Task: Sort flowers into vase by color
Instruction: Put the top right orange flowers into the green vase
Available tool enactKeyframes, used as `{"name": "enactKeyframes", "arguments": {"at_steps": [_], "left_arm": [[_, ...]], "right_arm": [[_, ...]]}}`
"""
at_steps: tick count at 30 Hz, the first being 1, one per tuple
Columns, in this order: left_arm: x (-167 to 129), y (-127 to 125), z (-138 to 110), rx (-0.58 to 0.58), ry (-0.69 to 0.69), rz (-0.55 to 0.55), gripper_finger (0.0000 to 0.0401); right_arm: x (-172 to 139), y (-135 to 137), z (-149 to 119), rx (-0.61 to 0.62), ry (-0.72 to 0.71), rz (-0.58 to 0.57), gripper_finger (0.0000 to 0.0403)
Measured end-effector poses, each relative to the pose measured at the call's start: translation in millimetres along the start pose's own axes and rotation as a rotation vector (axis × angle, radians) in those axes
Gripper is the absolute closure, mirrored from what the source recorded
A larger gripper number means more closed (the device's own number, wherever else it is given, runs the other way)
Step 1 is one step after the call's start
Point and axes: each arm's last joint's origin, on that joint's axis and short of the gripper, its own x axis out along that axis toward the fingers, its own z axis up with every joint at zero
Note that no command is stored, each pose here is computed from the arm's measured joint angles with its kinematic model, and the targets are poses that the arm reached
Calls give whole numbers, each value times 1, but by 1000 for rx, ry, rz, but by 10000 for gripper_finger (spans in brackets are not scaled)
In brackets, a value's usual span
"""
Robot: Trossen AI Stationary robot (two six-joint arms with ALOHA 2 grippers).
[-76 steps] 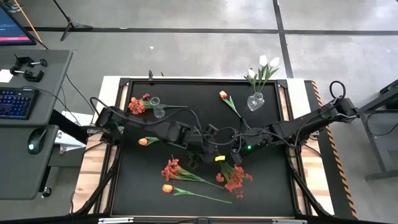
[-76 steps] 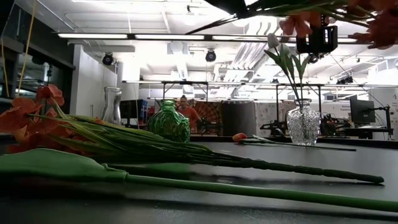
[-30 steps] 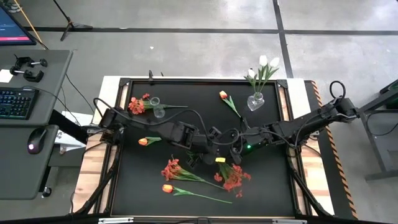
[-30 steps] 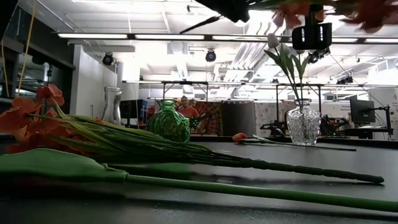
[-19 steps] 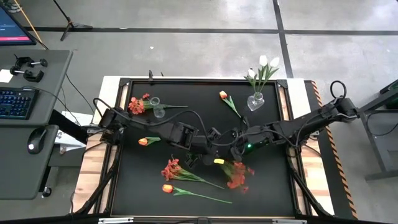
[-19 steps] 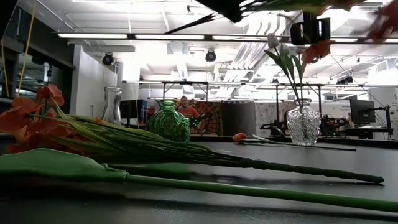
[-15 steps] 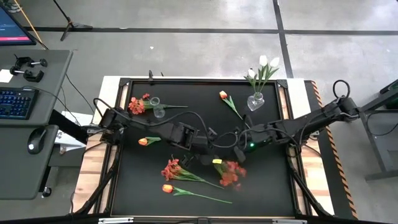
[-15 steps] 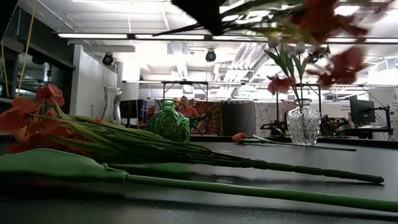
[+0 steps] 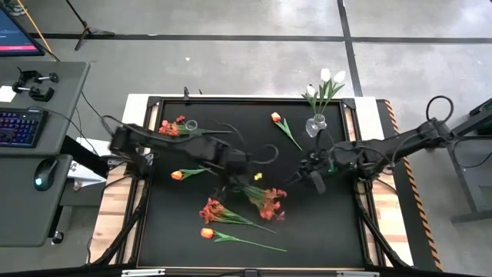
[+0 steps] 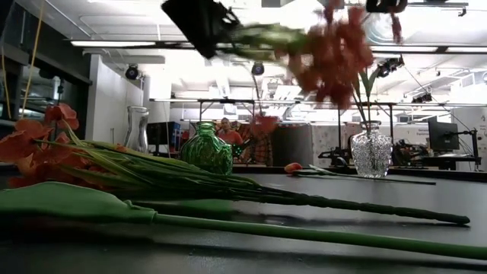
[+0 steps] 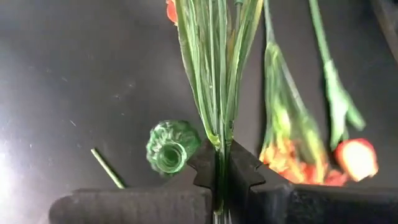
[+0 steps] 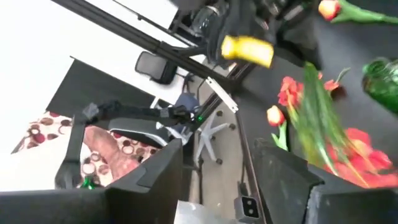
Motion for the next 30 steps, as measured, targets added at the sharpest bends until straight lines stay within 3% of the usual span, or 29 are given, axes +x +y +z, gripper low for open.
{"name": "enactKeyframes", "arguments": {"at_steps": [4,8,13,16,18,21,30], "left_arm": [[-25,-8,-26,-139,-226,36,401],[-45,-14,-45,-334,-645,64,401],[-35,-16,-72,-568,-1151,86,401],[-22,-15,-89,-708,-1371,134,401],[-10,-15,-98,-775,-1435,171,401],[8,-18,-103,-817,-1425,219,401],[26,-22,-92,-753,-1448,388,401]], "right_arm": [[-18,6,-4,-45,-45,-36,227],[-26,7,-10,-100,-101,-118,229],[-25,4,-15,-120,-138,-196,229],[-23,3,-15,-123,-141,-207,229],[-22,3,-16,-125,-138,-211,229],[-19,2,-16,-127,-134,-223,229],[0,-4,-21,-125,-111,-250,229]]}}
